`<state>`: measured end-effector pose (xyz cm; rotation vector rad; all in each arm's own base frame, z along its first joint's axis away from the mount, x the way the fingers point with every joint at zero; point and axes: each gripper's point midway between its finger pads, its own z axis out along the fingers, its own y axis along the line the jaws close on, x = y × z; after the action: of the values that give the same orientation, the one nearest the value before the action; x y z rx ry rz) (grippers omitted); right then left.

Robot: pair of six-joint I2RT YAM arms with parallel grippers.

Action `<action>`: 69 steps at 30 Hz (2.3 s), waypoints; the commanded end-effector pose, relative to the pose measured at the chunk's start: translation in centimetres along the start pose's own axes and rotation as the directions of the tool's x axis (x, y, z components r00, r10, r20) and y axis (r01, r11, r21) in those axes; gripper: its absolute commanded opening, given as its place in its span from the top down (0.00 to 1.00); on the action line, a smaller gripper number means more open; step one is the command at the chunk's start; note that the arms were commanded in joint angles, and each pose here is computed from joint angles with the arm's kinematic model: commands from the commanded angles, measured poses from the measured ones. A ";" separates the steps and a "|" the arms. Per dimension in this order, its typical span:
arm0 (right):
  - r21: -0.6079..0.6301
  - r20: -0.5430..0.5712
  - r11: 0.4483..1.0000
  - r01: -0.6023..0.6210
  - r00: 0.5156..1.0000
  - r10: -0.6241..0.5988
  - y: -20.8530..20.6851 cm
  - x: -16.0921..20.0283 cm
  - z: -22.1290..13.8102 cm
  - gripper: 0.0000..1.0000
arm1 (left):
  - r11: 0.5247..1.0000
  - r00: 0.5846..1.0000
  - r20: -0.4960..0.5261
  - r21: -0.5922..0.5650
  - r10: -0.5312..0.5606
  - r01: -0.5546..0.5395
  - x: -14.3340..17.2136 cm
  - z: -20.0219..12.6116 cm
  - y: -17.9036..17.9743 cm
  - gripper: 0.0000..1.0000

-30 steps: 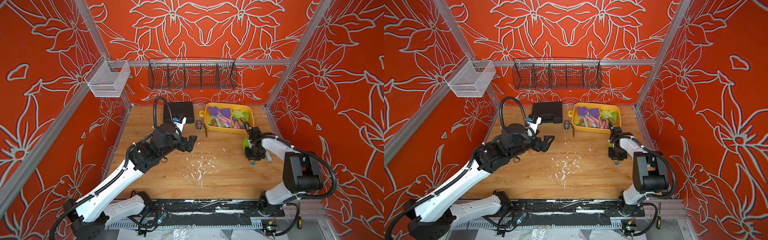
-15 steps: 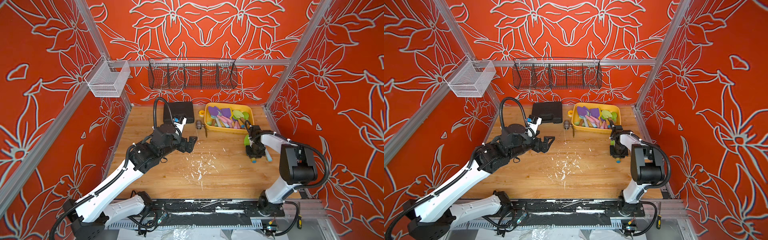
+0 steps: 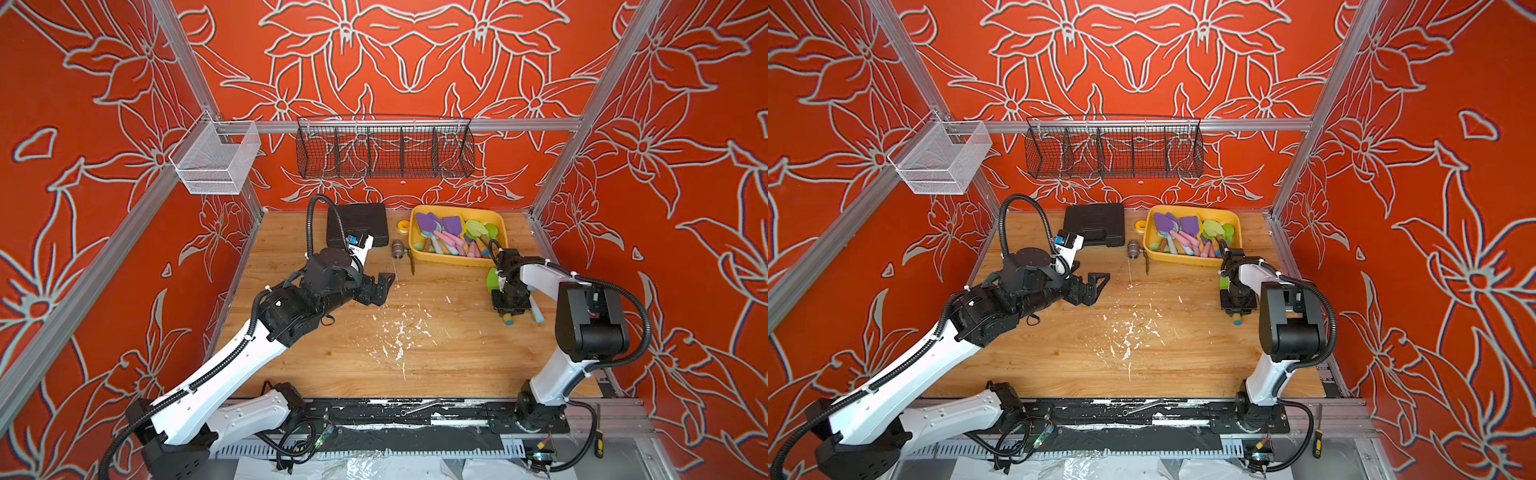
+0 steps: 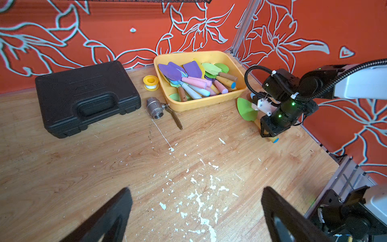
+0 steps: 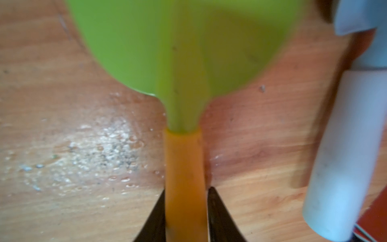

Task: Take the shovel out of the storage box
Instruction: Place the shovel at the center of the board, then pick up the shovel from the storage box.

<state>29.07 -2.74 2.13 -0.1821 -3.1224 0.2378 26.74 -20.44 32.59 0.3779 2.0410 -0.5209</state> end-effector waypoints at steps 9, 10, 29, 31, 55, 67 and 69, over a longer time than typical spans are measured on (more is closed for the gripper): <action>0.017 -0.017 1.000 -0.004 1.000 0.004 -0.5 -0.1 -1.0 0.55 | 1.000 1.000 0.016 0.019 -0.004 0.003 -0.2 -0.2 -0.4 0.03; 0.018 -0.008 1.000 -0.010 1.000 0.011 -0.6 -0.3 -1.5 0.54 | 1.000 1.000 0.016 0.019 -0.004 0.004 -0.2 -0.2 -0.4 0.03; -0.423 0.435 0.906 0.027 0.883 0.177 3.2 -1.8 -20.5 0.18 | 0.997 0.994 0.078 -0.019 0.072 -0.071 -2.4 -1.6 0.0 0.03; -0.445 0.484 0.895 0.030 0.849 0.212 3.0 -1.6 -22.5 0.13 | 0.995 0.992 0.077 -0.036 0.101 -0.098 -2.9 -1.7 0.1 0.03; -0.376 0.368 0.926 -0.015 0.915 0.164 3.2 -9.2 -20.8 0.12 | 0.982 0.973 0.139 -0.067 0.185 -0.178 -6.2 -4.5 -0.1 0.03; -0.279 0.151 0.960 -0.004 0.987 0.048 4.5 -15.7 -12.0 0.18 | 0.972 0.960 0.183 -0.144 0.212 -0.187 -7.6 -8.9 1.3 0.03; -0.275 0.131 0.962 -0.008 0.990 0.045 4.7 -16.5 -11.0 0.24 | 0.970 0.960 0.185 -0.158 0.212 -0.184 -7.6 -9.3 1.6 0.03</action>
<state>46.41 1.91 12.67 -0.2432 -3.3220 -0.2427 24.91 -15.82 42.53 0.4233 1.8143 -0.3240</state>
